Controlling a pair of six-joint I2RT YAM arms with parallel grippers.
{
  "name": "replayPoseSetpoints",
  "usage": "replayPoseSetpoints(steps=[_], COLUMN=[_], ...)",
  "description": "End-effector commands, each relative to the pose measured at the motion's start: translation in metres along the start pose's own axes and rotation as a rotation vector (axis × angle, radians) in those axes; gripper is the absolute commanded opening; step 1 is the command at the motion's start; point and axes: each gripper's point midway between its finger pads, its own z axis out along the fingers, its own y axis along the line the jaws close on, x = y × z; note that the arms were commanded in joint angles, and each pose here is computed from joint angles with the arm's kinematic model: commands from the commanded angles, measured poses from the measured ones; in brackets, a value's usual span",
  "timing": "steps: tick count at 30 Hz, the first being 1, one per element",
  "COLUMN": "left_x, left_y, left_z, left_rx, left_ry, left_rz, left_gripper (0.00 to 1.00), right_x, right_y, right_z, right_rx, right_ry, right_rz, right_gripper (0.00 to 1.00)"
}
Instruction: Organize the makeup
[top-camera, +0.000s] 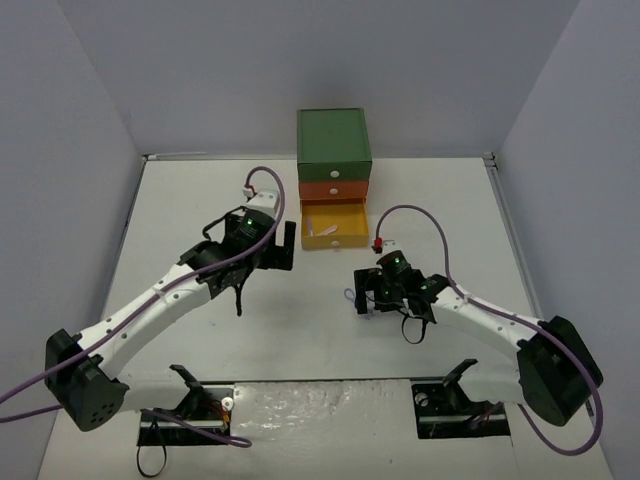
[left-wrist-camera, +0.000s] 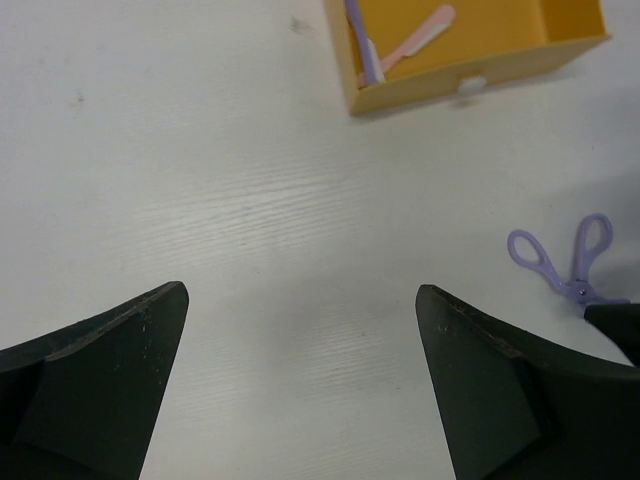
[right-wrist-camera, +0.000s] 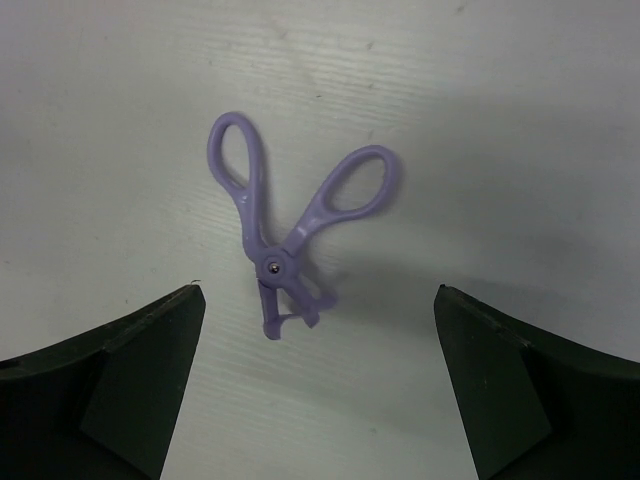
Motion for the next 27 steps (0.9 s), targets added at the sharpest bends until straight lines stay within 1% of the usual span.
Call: replayPoseSetpoints(steps=[1, 4, 8, 11, 13, 16, 20, 24, 27], left_x=[-0.02, -0.026, -0.031, -0.033, -0.034, -0.032, -0.027, -0.026, -0.027], left_y=[0.046, 0.061, 0.079, 0.088, 0.098, 0.102, 0.107, 0.11, 0.114], left_z=[-0.022, -0.035, -0.041, -0.043, -0.042, -0.039, -0.034, -0.035, -0.038], left_rx=[-0.112, -0.129, -0.157, -0.171, -0.192, -0.182, -0.176, -0.175, -0.18], left_ry=[-0.06, -0.069, -0.077, -0.08, -0.076, -0.069, -0.061, -0.057, -0.066], left_rz=[-0.057, -0.055, -0.053, -0.046, -0.054, -0.062, -0.078, -0.067, -0.057], left_gripper=[0.97, 0.97, 0.97, 0.97, 0.97, 0.97, 0.97, 0.97, 0.97], right_x=[-0.022, -0.014, -0.007, -0.003, -0.001, -0.004, -0.015, -0.034, -0.055], right_y=[0.038, 0.036, 0.035, 0.034, 0.033, 0.035, 0.042, 0.054, 0.062], right_z=[0.012, 0.026, 0.034, 0.037, 0.038, 0.038, 0.033, 0.025, 0.016], right_rx=[-0.091, -0.057, -0.037, -0.024, -0.015, -0.014, -0.027, -0.057, -0.07], right_ry=[-0.032, 0.008, 0.036, 0.049, 0.053, 0.046, 0.016, -0.034, -0.085], right_rz=[-0.037, -0.05, -0.055, -0.056, -0.058, -0.061, -0.075, -0.087, -0.093], right_gripper=[0.94, 0.92, 0.81, 0.68, 0.56, 0.4, 0.25, 0.18, 0.16])
